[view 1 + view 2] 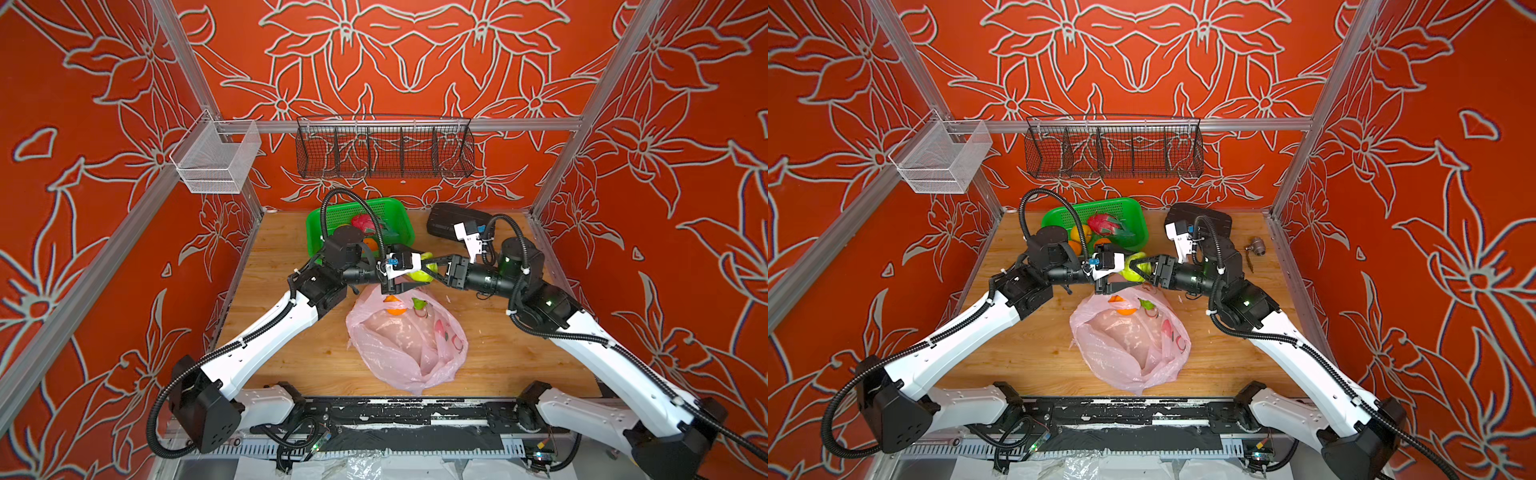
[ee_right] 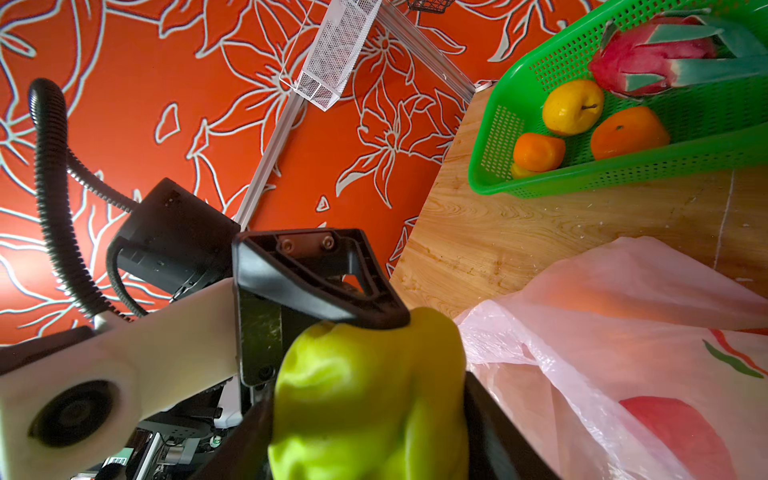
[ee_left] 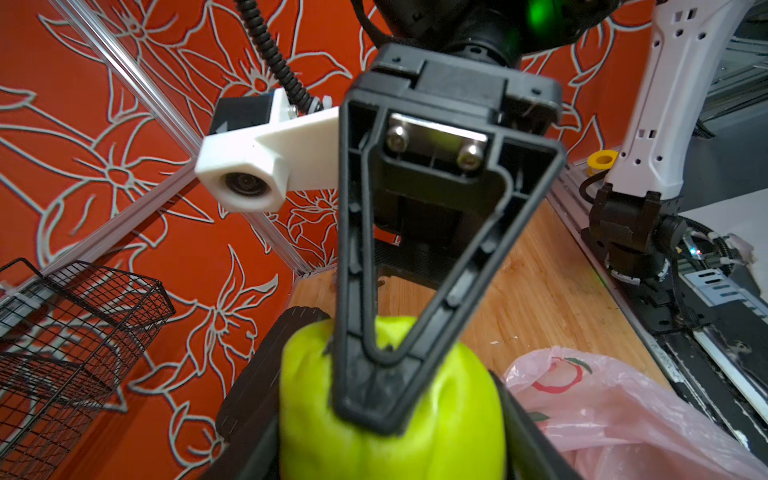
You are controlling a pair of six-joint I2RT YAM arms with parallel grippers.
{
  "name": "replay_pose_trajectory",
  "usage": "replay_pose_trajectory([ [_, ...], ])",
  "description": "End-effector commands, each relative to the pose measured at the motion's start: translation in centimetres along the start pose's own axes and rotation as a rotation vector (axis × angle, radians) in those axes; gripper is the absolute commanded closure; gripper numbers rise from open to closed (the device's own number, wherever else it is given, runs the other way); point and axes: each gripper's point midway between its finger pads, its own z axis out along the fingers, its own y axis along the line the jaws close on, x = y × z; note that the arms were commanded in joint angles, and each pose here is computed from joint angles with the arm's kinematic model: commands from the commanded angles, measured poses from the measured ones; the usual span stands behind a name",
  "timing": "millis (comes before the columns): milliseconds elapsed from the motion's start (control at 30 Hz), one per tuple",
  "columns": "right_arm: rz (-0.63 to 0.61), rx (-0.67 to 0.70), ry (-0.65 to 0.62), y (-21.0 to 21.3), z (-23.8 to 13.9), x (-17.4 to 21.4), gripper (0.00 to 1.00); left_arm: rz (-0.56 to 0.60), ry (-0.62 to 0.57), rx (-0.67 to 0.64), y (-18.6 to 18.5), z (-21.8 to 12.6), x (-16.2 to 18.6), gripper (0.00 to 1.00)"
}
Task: Untie the knot of the plastic bag and take out the fruit
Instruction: 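Close the left gripper on the lime-green fruit while the right gripper opens and withdraws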
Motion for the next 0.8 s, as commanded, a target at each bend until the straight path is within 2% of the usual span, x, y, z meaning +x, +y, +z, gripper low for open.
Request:
replay_pose_trajectory([
  [0,-0.016,-0.059,-0.017,1.7,-0.4,-0.7,0.39,0.044,-0.033,0.008,-0.1,0.0,-1.1,0.44],
  [100,-0.02,-0.062,-0.029,1.8,-0.6,-0.8,0.34,0.03,-0.024,-0.017,0.3,-0.1,-0.9,0.47],
  [233,-0.045,-0.036,-0.113,1.8,-1.9,-1.5,0.12,-0.028,0.014,-0.107,1.6,-0.3,-0.3,0.47],
  [433,-0.112,0.005,-0.254,1.3,-4.3,-2.3,0.08,-0.183,0.13,-0.345,5.7,-1.1,2.6,0.47],
  [600,-0.123,0.033,-0.301,0.2,-5.2,-2.1,0.07,-0.446,0.172,-0.538,10.1,-3.6,5.7,0.47],
  [767,-0.133,0.059,-0.306,-0.7,-5.4,-1.7,0.06,-0.741,0.255,-0.699,13.7,-6.7,10.8,0.47],
])
